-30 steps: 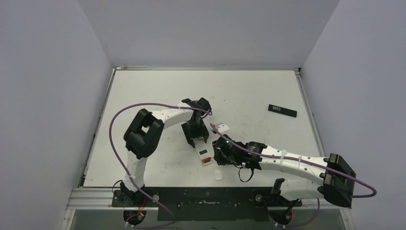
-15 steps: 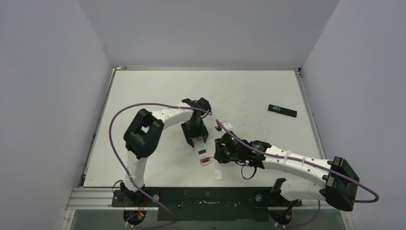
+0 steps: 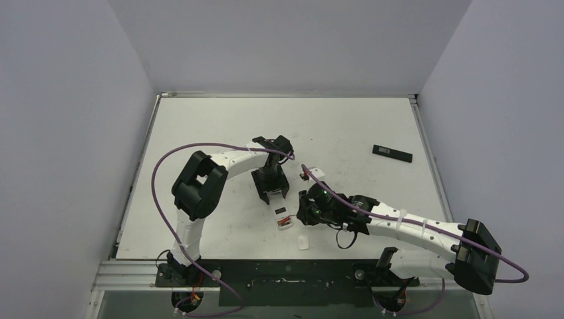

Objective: Unload the batteries from the remote control
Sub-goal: Unload the battery from the remote control.

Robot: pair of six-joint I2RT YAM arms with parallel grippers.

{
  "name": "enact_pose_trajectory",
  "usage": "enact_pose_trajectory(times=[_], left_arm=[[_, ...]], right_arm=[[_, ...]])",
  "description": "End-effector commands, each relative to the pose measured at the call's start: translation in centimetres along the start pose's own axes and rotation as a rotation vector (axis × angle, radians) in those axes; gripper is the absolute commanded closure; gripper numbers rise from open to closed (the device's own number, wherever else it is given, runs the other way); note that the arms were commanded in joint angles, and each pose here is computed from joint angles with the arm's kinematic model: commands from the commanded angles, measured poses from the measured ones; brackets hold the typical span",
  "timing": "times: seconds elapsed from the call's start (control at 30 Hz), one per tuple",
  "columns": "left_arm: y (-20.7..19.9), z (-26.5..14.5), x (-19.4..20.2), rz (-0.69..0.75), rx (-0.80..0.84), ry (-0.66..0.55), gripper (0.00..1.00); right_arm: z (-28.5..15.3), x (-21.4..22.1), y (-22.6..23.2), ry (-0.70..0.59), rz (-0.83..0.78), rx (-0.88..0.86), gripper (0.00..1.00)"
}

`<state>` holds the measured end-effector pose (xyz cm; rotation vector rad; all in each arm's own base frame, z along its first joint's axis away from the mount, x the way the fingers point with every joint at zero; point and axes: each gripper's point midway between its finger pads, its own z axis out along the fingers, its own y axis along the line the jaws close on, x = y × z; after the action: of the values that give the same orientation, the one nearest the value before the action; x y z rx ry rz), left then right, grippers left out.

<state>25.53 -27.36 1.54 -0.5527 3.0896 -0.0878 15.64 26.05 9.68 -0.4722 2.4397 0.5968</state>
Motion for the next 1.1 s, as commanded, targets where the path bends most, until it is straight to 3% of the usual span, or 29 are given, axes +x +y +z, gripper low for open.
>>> enact_pose_trajectory(times=[0.0,0.47,0.8,1.07], left_arm=[[-0.2,0.8,-1.2,-0.028,0.006,-0.056,1.00],[-0.3,0.9,-1.2,-0.028,0.008,-0.052,1.00],[-0.3,1.0,-1.1,-0.028,0.008,-0.049,1.00],[-0.1,1.0,-1.1,-0.029,0.002,-0.049,1.00]], right_arm=[[-0.4,-2.4,2.5,-0.066,0.022,-0.085,0.95],[-0.2,-2.6,1.7,-0.011,-0.086,0.034,0.95],[-1.6,-3.5,1.8,-0.064,-0.068,0.019,0.95],[-1.3,-2.3,2.7,-0.008,-0.079,-0.037,0.95]])
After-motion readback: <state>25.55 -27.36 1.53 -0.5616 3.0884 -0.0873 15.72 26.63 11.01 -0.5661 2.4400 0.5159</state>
